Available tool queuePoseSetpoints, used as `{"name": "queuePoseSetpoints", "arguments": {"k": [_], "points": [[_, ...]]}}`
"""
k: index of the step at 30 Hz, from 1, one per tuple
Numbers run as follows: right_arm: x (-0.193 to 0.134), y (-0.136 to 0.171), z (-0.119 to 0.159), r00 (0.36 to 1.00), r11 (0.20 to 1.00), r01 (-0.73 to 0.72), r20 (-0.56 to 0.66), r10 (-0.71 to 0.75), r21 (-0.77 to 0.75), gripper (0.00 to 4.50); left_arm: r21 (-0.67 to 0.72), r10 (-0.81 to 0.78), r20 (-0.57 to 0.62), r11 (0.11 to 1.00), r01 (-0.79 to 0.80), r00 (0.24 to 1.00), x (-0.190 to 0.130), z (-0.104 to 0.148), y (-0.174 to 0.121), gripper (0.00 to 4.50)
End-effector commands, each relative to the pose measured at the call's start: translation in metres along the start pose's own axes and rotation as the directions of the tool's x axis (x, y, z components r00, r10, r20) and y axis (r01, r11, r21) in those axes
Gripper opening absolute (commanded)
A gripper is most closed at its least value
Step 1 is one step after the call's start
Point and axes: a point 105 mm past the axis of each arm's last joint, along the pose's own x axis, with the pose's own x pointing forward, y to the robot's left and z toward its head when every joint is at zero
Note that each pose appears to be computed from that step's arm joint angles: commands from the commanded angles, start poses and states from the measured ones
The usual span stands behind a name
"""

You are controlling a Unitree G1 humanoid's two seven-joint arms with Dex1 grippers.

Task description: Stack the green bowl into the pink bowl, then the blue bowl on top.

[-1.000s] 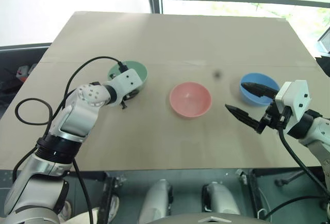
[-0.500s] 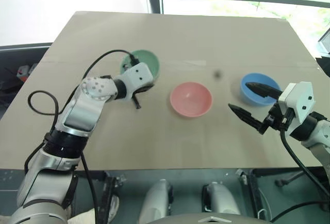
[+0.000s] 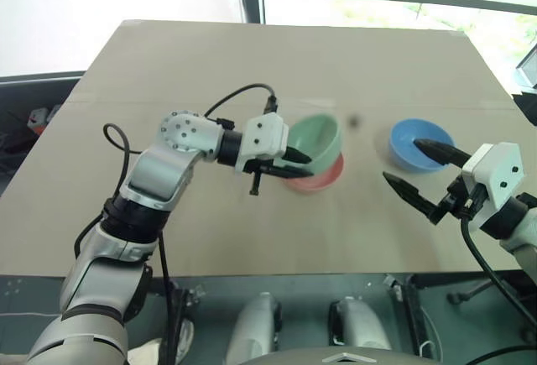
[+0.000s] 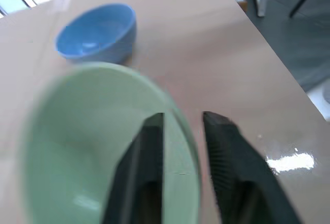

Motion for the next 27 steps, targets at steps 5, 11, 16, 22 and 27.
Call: {"name": "queuePoseSetpoints", "arguments": {"k": [5,11,16,22,27], "points": [[0.005,-0.013,-0.015,0.992,0.993,0.058,-0.107,-0.069,-0.103,3.78,-0.021,0.244,0.244,0.969,-0.246,0.939,-0.017,0.027,0.031,3.77],[0.03,-0.04,-0.062,0.957,0.977,0.025,-0.278,-0.085,-0.21,3.78,-0.147,0.315,0.324,0.948,-0.281,0.892,-0.046,0.017,0.008,3.77],[0.054,-0.075,-0.097,0.906,0.942,-0.037,-0.408,-0.109,-0.334,3.78,-0.277,0.262,0.416,0.949,-0.153,0.871,-0.064,0.017,-0.019,4.03],[0.061,-0.086,-0.115,0.884,0.944,-0.085,-0.462,-0.076,-0.319,3.53,-0.309,0.376,0.386,0.913,-0.265,0.843,-0.073,0.014,-0.019,4.46],[0.061,-0.088,-0.119,0.882,0.947,-0.1,-0.467,-0.058,-0.306,1.73,-0.343,0.401,0.362,0.897,-0.28,0.841,-0.067,0.008,-0.026,4.5]]}}
